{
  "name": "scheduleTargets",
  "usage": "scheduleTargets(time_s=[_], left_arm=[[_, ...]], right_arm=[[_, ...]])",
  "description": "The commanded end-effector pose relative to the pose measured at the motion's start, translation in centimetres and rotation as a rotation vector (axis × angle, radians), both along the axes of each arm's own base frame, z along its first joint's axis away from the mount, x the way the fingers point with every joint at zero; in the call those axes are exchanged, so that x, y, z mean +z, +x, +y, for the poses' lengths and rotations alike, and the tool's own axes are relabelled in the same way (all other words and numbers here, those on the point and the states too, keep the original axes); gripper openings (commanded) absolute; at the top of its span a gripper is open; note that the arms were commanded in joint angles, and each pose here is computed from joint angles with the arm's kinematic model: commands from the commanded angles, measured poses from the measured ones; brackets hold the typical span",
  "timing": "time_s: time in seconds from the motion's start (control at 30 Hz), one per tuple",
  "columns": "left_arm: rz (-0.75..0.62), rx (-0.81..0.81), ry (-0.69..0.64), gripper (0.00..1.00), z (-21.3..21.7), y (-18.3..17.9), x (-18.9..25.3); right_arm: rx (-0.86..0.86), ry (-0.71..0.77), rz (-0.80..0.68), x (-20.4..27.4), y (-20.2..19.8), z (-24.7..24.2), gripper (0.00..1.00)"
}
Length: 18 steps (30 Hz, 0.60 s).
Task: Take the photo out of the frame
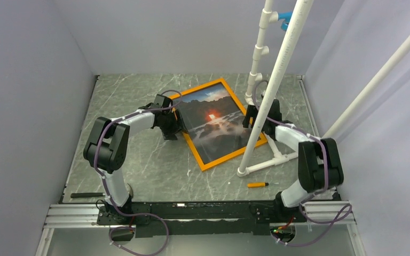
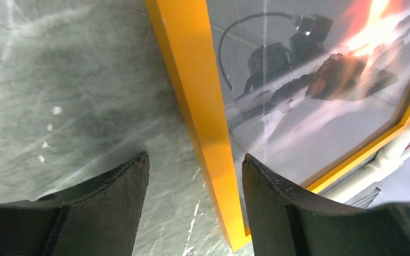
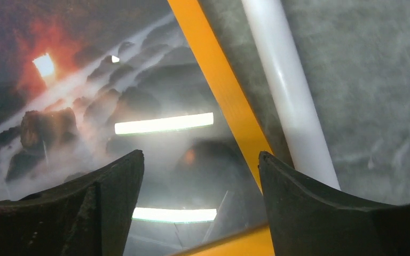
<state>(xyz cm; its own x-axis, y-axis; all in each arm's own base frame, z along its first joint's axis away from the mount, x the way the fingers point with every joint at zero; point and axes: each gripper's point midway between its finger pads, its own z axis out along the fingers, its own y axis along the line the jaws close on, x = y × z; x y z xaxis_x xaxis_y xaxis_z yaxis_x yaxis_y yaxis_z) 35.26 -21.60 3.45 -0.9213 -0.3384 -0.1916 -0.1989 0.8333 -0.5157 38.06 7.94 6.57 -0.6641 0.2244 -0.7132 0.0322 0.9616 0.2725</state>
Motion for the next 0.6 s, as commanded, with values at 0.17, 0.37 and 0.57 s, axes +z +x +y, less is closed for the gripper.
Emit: scheduleTargets(time_s=[0.17,0.37,0.57], left_arm=[[-0.244,-0.075,0.026,0.77,1.4,1.8,5.8],[-0.326,-0.127,0.003,0.78,0.9,2.3,8.5],[-0.362,-0.15,0.007,0.78,0.9,2.5,9.6]], right_arm=[[0.146,-0.111,0.086,-0.7,5.6,0.7,0.71],[0.215,-0.143,0.121,-2.1,6.3,1.0,0.65],[0.293,-0.131,0.117,-2.8,6.4,1.9,0.53]])
